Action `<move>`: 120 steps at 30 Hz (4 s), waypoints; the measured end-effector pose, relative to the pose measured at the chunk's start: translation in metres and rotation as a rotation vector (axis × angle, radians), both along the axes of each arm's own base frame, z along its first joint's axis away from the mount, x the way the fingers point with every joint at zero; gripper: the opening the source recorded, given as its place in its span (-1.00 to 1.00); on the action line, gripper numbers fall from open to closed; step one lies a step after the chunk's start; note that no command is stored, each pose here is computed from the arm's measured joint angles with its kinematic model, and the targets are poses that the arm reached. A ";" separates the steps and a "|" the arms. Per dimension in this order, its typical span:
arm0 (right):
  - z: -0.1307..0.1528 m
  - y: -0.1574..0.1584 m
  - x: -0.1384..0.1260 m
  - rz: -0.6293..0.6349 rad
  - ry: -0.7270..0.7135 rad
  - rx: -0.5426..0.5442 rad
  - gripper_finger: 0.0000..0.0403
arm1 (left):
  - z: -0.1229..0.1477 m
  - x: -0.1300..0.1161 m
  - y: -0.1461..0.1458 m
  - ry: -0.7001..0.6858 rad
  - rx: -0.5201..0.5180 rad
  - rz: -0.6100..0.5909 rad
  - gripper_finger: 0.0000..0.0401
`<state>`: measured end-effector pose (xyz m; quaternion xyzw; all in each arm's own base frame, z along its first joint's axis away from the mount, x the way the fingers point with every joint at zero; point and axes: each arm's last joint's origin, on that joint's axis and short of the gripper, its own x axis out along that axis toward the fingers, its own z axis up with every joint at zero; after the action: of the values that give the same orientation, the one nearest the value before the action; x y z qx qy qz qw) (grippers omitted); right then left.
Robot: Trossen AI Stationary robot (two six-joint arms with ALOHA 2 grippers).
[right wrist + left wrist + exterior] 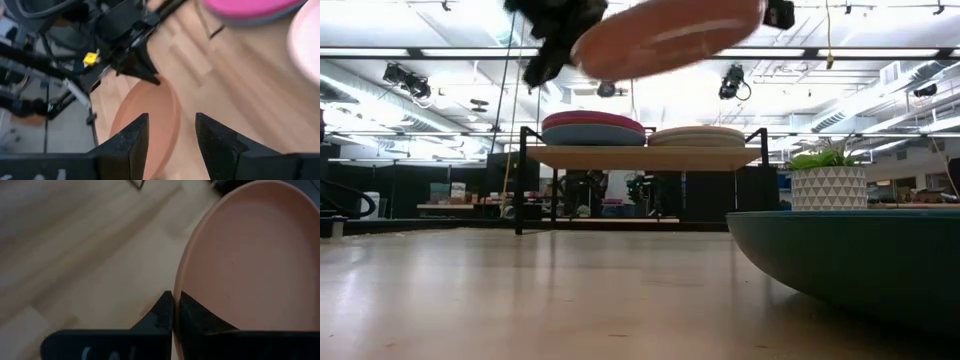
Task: Place and stack plates onto a shelf
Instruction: Stack the brown plate on top of the white plate on the shelf, then stack the dark blue plate on top of the pink plate on the shelf
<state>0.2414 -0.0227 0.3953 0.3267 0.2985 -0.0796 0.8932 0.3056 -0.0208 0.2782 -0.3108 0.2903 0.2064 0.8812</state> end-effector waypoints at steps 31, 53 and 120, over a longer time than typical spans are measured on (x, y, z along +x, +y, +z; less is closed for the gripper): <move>0.036 0.004 -0.039 -0.171 -0.216 -0.166 -0.17 | 0.084 0.044 0.196 0.082 0.312 0.094 -0.92; 0.042 0.003 -0.046 -0.201 -0.233 -0.312 -0.17 | 0.046 0.062 0.251 0.021 0.283 0.206 -0.92; -0.046 0.032 -0.032 0.026 0.243 -0.054 -0.17 | 0.048 0.044 0.018 -0.061 0.425 -0.630 -0.49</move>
<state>0.2099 0.0089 0.3494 0.2865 0.4067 -0.1149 0.8598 0.3497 -0.0031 0.3259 -0.0226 0.2958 -0.0281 0.9546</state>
